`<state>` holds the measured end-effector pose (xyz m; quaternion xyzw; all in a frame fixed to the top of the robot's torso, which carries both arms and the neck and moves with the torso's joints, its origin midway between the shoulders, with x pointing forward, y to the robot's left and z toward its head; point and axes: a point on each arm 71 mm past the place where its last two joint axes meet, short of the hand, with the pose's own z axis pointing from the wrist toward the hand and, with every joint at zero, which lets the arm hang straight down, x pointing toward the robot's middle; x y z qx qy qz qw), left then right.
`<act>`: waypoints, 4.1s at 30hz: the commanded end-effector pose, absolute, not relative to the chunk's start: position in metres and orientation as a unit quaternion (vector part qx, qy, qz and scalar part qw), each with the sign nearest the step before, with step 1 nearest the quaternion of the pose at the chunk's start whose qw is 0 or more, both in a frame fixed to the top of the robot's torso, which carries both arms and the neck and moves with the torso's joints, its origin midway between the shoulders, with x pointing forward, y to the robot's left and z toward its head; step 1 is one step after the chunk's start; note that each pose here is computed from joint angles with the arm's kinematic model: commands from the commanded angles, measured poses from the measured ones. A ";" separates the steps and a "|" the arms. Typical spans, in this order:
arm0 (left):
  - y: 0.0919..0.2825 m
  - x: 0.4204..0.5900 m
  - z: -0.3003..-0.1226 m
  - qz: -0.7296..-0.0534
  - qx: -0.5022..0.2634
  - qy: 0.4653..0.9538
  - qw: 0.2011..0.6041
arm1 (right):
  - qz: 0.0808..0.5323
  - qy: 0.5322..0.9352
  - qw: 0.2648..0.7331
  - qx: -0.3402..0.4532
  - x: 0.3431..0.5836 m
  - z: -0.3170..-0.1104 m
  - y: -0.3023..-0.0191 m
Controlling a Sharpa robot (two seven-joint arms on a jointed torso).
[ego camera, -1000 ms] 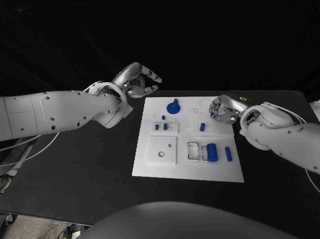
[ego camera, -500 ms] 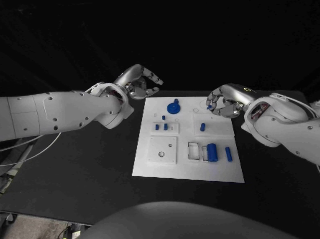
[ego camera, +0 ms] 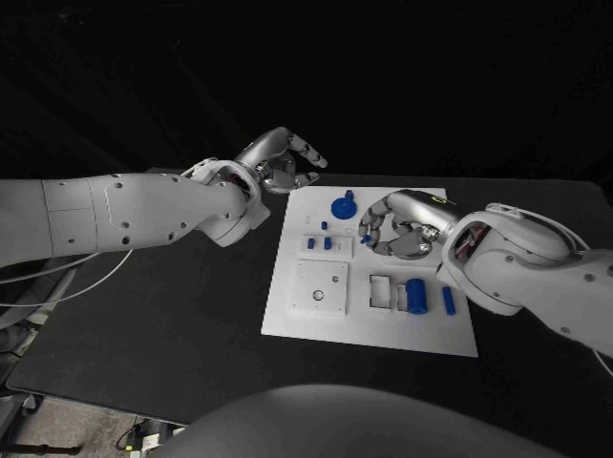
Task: Assemble the parts on the task board
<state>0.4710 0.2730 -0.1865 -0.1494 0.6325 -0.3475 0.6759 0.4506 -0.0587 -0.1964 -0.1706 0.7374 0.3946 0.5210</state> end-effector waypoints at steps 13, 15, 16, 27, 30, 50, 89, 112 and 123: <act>0.269 0.469 -0.187 -0.352 -0.139 0.637 0.671 | 0.394 0.765 0.463 -0.212 0.431 -0.233 -0.018; 0.269 0.469 -0.187 -0.352 -0.139 0.637 0.671 | 0.393 0.767 0.460 -0.214 0.430 -0.236 -0.016; 0.269 0.469 -0.187 -0.353 -0.139 0.637 0.671 | 0.393 0.767 0.459 -0.215 0.429 -0.238 -0.015; 0.268 0.469 -0.187 -0.353 -0.136 0.638 0.671 | 0.379 0.769 0.464 -0.223 0.429 -0.255 -0.014; 0.268 0.469 -0.187 -0.352 -0.136 0.639 0.670 | 0.376 0.766 0.470 -0.228 0.429 -0.257 -0.015; 0.268 0.469 -0.188 -0.352 -0.135 0.642 0.668 | 0.375 0.760 0.482 -0.223 0.429 -0.268 -0.014; 0.267 0.469 -0.194 -0.350 -0.136 0.653 0.657 | 0.367 0.770 0.472 -0.221 0.424 -0.281 -0.014; 0.269 0.467 -0.196 -0.349 -0.137 0.653 0.658 | 0.407 0.684 0.582 -0.166 0.439 -0.209 -0.070; 0.269 0.467 -0.197 -0.349 -0.137 0.651 0.660 | 0.331 0.701 0.612 -0.158 0.462 -0.184 -0.141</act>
